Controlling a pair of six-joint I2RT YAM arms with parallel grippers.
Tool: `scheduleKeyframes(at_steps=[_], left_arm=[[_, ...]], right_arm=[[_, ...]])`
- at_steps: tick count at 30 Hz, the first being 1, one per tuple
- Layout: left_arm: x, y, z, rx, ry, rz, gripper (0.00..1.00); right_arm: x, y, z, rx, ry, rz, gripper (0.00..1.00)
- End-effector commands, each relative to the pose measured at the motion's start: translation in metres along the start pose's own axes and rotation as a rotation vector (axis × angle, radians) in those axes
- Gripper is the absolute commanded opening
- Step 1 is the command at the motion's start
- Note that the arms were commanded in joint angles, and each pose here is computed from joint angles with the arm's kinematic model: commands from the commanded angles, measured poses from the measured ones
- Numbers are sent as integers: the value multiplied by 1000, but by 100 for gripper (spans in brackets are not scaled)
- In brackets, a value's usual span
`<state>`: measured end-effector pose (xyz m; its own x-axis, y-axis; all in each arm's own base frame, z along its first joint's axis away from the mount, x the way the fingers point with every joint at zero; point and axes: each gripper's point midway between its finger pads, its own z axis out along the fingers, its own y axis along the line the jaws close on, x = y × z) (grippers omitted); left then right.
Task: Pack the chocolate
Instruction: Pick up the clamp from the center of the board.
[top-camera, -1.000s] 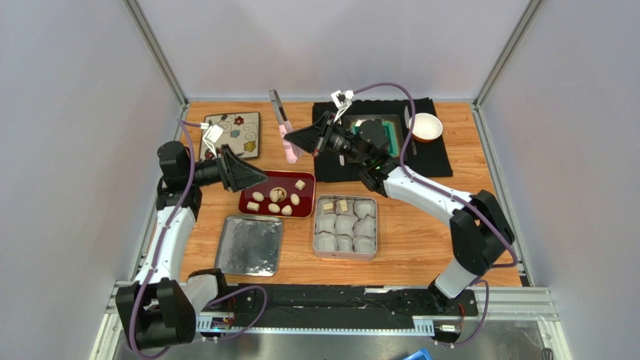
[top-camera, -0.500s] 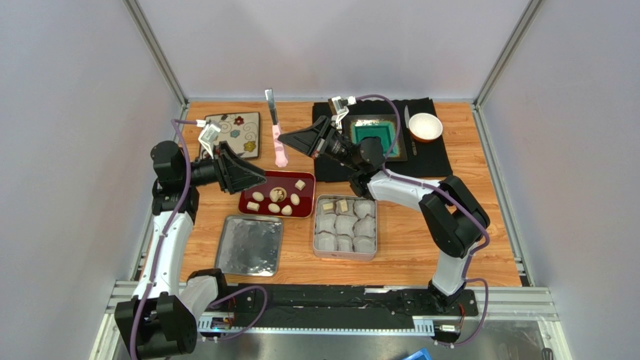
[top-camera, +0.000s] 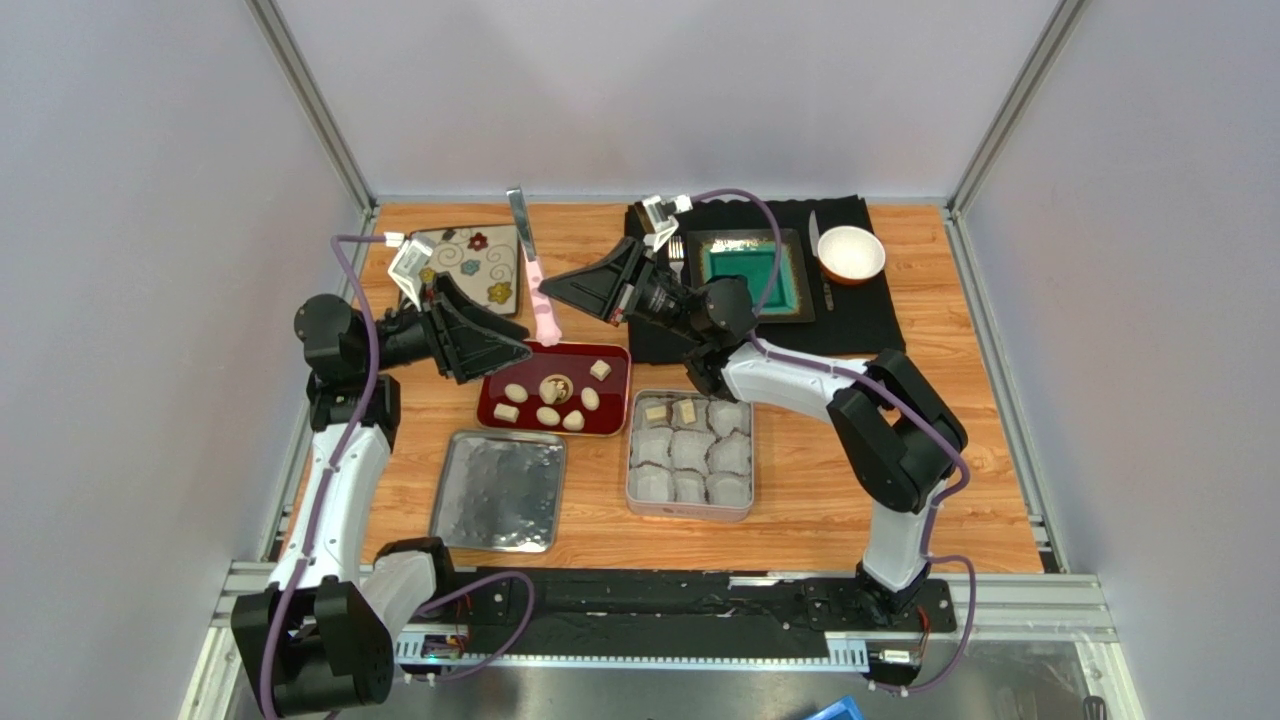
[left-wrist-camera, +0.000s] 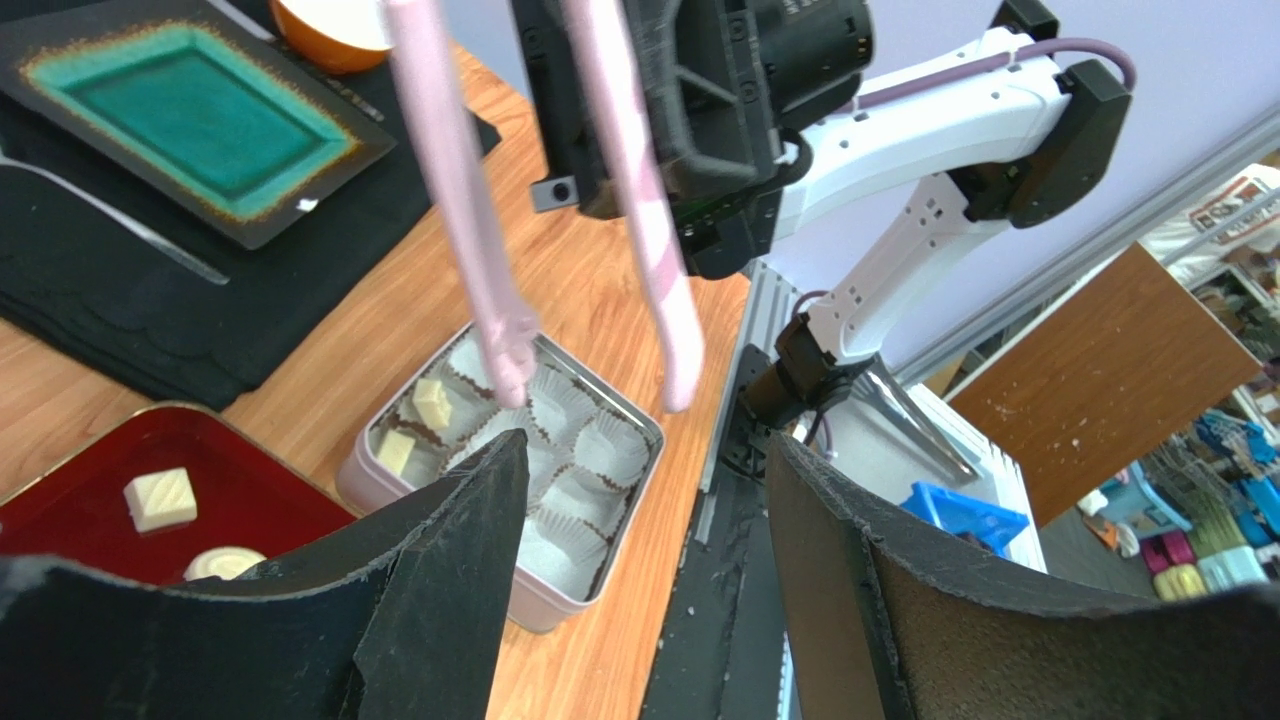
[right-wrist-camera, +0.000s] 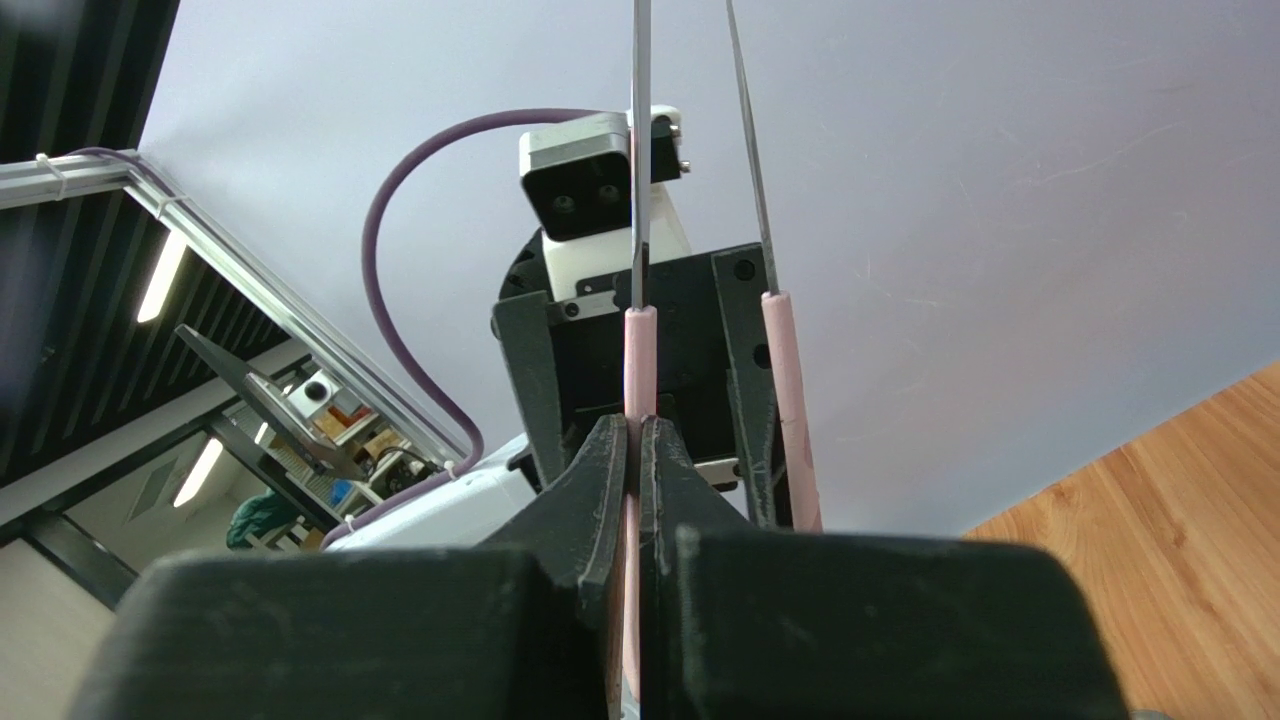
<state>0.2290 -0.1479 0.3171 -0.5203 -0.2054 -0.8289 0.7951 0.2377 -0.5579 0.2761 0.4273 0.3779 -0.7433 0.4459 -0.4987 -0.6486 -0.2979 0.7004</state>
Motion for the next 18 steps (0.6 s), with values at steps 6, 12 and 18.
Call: scheduleKeyframes(at_steps=[6,12,18], left_arm=[[-2,-22,0,66,34,54,69],[-2,-17,1,56,21,58,69],[-1,-13,2,48,11,84,69]], right_arm=[[-7,16,12,-68,1,-48,0],[2,18,17,-70,22,-51,0],[11,18,23,-88,33,-34,0]])
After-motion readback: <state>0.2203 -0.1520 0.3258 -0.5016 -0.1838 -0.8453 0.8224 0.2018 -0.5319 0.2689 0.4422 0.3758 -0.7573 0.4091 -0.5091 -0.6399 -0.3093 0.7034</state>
